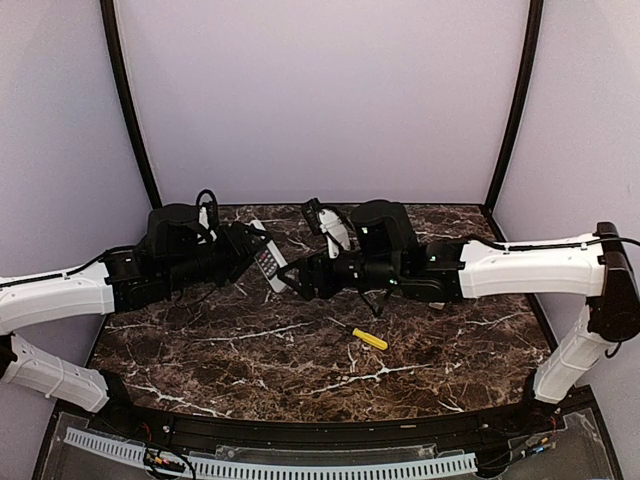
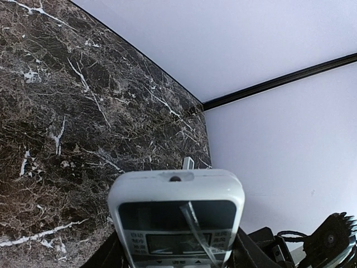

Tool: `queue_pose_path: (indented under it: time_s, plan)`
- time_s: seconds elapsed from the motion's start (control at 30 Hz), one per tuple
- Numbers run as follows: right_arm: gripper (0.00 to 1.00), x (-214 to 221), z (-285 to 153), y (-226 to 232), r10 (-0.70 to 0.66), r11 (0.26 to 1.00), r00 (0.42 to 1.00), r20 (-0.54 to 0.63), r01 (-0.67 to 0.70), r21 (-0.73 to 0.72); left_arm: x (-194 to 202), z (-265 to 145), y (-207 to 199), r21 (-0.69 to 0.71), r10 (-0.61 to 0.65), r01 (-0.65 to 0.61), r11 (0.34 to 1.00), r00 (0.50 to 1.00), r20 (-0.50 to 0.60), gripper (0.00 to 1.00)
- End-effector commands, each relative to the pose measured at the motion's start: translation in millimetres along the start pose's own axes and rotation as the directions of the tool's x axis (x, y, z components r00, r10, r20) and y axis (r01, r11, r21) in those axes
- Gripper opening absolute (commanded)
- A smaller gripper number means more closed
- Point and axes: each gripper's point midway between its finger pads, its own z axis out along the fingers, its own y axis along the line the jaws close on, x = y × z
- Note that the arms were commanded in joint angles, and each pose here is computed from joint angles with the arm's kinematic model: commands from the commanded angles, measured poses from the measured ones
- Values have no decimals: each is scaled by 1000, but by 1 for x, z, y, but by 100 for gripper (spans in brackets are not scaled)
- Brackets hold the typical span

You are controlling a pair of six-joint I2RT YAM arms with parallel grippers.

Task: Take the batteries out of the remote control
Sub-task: Pass from the left arm to the right

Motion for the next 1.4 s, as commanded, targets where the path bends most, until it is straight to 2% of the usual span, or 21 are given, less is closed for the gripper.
queue_pose_path:
  time_s: [0.0,0.2,0.47,0.6,0.73,0.8,0.83,0.87,0.93,1.0,1.13,1.17,1.37]
  plan:
    - [67,-5,12,11,-31,999,1000,-3,31,-33,-10,-4,-8,23,5,-6,1000,999,33,40]
    - [57,-2,22,11,-49,999,998,-24,49,-24,-10,-3,-7,17,2,-3,1000,999,35,40]
    - [36,-1,30,13,-55,998,998,-28,54,-30,-10,-3,-4,1,6,-6,1000,999,38,40]
    - [22,-3,33,13,-50,998,998,-22,50,-28,-10,-3,-2,-7,9,-9,1000,999,38,40]
    - [1,-1,37,10,-46,999,998,-31,46,-8,-10,-4,-2,-8,16,-16,1000,999,36,41]
    - [0,-2,37,3,-43,998,999,-27,44,37,-11,-5,-3,-17,33,-33,999,999,37,47]
    - [0,-4,37,-1,-42,997,999,-20,43,57,-12,-6,-2,-26,39,-38,999,998,38,56]
    - [0,-6,35,-3,-43,997,999,-13,44,70,-13,-9,-2,-33,50,-49,998,998,37,61]
    - [0,-10,32,-7,-63,993,998,0,63,101,-15,-15,1,-54,64,-62,997,997,32,82]
    - [0,-14,29,-16,-106,983,994,7,103,155,-18,-24,7,-94,68,-66,993,997,20,91]
    - [0,-13,21,-37,-251,930,967,-35,251,268,-30,-44,13,-139,56,-57,989,998,-16,97]
    - [0,-14,18,-40,-289,914,956,-42,289,285,-26,-48,16,-152,46,-54,987,997,-55,98]
    - [0,-19,5,-38,-506,815,860,-67,502,289,-28,-53,4,-163,-61,31,986,981,-182,99]
